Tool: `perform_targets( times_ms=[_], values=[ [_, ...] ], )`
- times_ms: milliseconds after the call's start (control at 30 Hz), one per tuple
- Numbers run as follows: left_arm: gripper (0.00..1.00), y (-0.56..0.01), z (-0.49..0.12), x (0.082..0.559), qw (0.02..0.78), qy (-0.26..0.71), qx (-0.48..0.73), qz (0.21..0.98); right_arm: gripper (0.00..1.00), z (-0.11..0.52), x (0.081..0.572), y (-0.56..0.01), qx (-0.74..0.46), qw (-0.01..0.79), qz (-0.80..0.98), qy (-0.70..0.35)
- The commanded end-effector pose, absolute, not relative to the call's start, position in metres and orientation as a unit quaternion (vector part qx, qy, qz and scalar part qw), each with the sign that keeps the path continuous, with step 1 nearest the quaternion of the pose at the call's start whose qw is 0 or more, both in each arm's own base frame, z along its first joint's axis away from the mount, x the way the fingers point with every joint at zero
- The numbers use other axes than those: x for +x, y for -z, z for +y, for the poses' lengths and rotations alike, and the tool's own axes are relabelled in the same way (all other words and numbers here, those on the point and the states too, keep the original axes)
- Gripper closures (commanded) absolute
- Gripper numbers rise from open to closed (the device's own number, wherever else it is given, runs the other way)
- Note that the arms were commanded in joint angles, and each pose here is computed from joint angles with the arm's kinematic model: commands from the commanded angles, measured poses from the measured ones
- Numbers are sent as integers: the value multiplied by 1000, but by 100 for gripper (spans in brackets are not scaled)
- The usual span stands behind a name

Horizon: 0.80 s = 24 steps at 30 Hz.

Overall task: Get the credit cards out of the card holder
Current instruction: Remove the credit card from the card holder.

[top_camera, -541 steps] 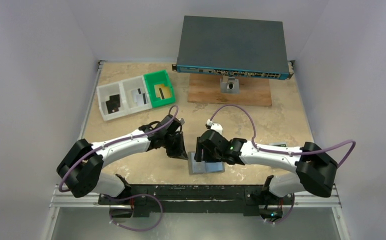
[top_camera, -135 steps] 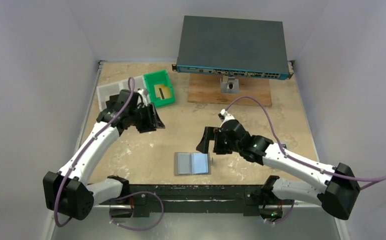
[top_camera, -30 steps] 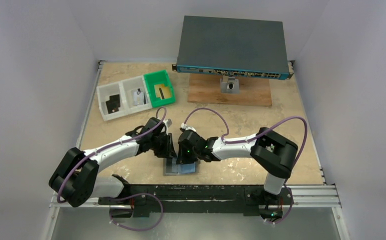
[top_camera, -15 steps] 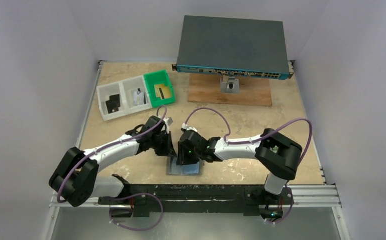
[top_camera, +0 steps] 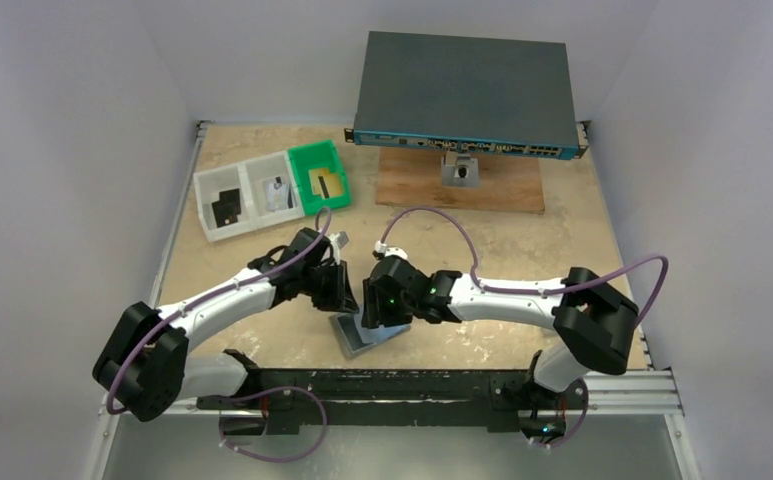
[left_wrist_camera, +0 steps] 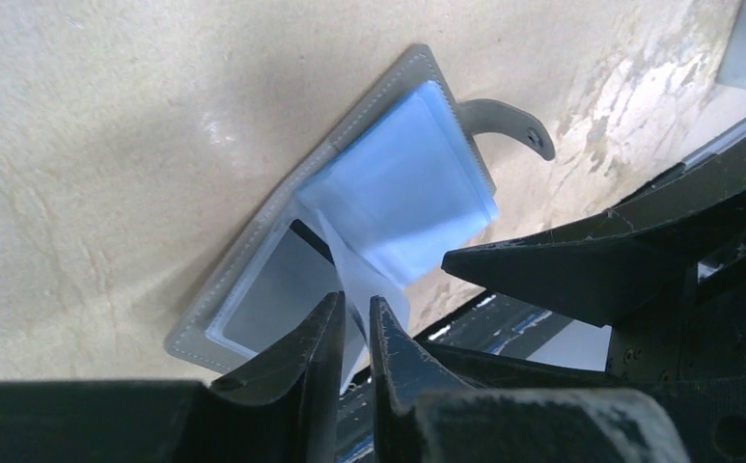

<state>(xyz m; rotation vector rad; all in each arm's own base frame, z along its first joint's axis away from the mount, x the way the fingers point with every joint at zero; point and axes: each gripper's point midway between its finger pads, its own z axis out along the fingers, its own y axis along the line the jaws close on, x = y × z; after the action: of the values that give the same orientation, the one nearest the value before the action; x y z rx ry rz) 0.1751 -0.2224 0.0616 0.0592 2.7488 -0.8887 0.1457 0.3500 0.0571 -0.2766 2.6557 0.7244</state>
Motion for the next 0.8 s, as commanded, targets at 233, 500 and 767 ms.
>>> perform_targets(
  times_ms=[233,500,767],
  values=[
    [71,-90,-267,186,128,367,33,921,51,326,160,-92,-69,243,936,-243],
    [61,-80,-292,203,113,367,24,923,51,304,161,-101,-48,261,936,-233],
    [51,-58,-300,205,90,351,17,932,51,293,157,-95,-40,259,939,-224]
  ],
)
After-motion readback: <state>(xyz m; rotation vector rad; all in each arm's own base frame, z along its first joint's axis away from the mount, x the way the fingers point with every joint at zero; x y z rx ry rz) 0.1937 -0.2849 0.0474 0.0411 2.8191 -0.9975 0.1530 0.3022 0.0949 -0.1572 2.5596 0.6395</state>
